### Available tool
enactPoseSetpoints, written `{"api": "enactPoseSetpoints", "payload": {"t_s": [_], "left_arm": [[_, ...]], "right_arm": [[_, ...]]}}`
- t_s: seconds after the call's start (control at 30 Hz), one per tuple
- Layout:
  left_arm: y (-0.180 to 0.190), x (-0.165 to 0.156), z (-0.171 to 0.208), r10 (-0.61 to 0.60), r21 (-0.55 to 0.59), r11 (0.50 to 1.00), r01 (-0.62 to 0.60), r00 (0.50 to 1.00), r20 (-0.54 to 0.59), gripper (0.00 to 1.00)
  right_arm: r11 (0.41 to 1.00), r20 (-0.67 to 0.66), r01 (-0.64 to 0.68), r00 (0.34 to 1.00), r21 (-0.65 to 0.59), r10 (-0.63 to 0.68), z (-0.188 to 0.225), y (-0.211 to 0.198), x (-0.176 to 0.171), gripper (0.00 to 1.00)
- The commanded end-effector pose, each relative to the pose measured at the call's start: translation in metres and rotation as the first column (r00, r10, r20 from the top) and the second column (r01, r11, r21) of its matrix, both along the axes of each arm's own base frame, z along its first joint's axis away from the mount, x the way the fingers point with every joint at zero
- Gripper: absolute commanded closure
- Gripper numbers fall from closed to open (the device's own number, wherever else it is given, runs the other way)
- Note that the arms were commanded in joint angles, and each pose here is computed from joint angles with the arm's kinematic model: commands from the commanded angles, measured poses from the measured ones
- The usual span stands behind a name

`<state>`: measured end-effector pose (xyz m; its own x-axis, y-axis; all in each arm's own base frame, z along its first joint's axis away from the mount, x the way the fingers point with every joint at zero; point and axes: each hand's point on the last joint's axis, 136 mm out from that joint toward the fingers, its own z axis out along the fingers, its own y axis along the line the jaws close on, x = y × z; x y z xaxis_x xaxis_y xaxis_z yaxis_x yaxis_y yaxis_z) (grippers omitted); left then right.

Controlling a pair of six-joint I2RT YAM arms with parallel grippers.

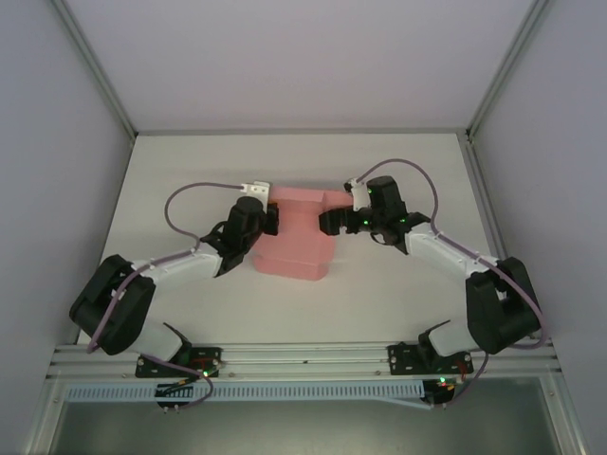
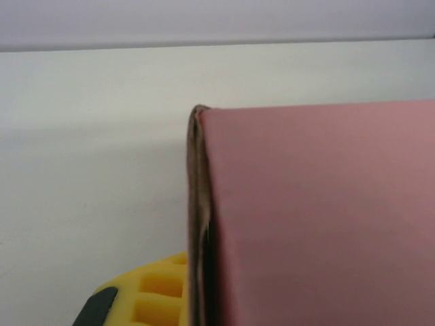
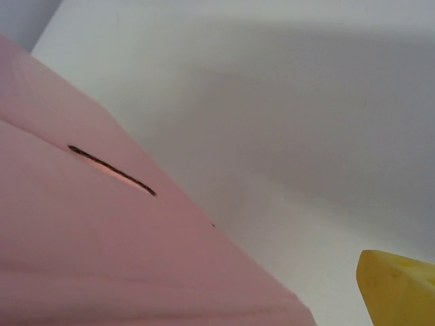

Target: Assemble paper box

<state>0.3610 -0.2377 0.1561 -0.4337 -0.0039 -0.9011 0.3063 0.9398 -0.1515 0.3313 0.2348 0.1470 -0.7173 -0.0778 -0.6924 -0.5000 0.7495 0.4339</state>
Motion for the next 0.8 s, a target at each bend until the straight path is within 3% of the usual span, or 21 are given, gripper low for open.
{"api": "enactPoseSetpoints", "payload": {"t_s": [0.0,0.3,0.47,0.6,0.77], "left_arm": [[-0.001,0.002,0.025,0.012,-0.085,0.996,-0.008,0.999,0.037,1.0],[0.02,0.009,0.029,0.117,-0.114,0.987,-0.114,0.993,0.02,1.0],[0.023,0.008,0.039,0.126,-0.134,0.984,-0.121,0.992,0.025,1.0],[0.021,0.005,0.043,0.108,-0.143,0.984,-0.103,0.994,0.026,1.0],[0.014,0.003,0.04,0.057,-0.126,0.991,-0.053,0.998,0.029,1.0]], "right_arm": [[0.987,0.175,0.095,0.978,0.13,-0.117,0.043,-0.002,0.023,0.0],[0.983,0.163,0.179,0.97,0.033,-0.182,0.042,-0.046,-0.025,0.0],[0.948,0.155,0.316,0.939,-0.035,-0.307,0.02,-0.082,-0.041,0.0],[0.945,0.173,0.326,0.932,-0.017,-0.318,0.014,-0.082,-0.039,0.0],[0.941,0.214,0.334,0.924,-0.049,-0.317,0.022,-0.073,-0.007,0.0]]}}
